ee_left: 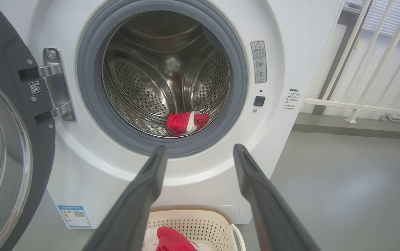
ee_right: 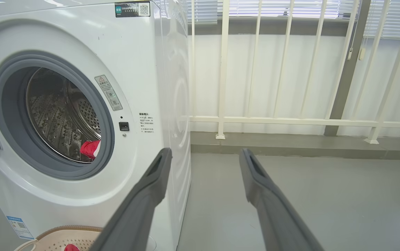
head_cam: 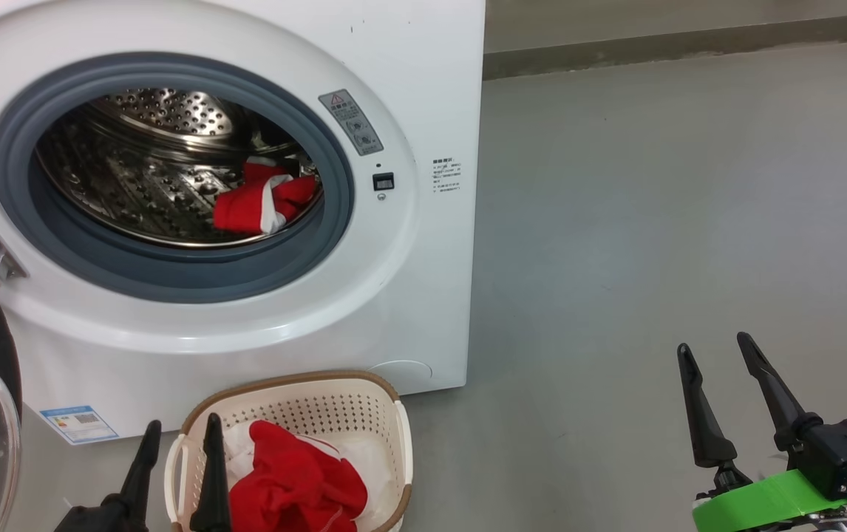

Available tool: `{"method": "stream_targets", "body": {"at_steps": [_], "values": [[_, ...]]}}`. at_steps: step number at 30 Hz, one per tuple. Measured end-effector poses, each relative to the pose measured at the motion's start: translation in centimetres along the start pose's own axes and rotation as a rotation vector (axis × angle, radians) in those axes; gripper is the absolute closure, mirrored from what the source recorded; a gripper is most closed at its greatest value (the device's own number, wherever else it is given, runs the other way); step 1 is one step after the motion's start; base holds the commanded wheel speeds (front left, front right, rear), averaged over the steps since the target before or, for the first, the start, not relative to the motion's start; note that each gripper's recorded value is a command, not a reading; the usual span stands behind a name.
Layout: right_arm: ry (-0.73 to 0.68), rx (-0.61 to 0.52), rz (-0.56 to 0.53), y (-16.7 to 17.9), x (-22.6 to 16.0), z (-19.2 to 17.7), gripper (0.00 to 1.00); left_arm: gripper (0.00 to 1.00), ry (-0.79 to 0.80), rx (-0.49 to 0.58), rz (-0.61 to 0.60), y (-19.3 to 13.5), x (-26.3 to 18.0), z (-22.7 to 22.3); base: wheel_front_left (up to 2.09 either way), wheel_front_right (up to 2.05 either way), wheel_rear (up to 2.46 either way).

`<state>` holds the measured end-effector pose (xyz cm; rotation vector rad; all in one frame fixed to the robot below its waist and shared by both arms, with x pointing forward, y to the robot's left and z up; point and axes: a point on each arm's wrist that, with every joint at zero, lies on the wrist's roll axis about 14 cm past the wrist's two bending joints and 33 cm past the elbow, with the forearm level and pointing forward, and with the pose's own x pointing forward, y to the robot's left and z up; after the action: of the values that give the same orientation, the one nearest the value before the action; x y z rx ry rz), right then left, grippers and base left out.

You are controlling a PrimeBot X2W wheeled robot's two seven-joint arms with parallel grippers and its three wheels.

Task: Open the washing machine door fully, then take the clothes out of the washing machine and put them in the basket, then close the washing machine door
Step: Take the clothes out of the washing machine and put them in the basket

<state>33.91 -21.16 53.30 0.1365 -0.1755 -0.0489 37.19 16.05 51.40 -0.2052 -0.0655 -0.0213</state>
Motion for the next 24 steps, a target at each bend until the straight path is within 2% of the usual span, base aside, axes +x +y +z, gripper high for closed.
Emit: {"method": "stream_targets", "body": {"at_steps": [15,24], "values": [[0.042,-0.001,0.007,0.2,0.5,-1.4,0.0,0.0,0.029,-0.045,0.017,0.4,0.6,-1.0,0.0,0.0,0.0],[0.098,0.002,0.026,0.9,1.3,-3.4,0.0,0.0,-0.009,-0.059,-0.011,-0.1,4.2,-0.1,0.0,0.0,0.0]]}}
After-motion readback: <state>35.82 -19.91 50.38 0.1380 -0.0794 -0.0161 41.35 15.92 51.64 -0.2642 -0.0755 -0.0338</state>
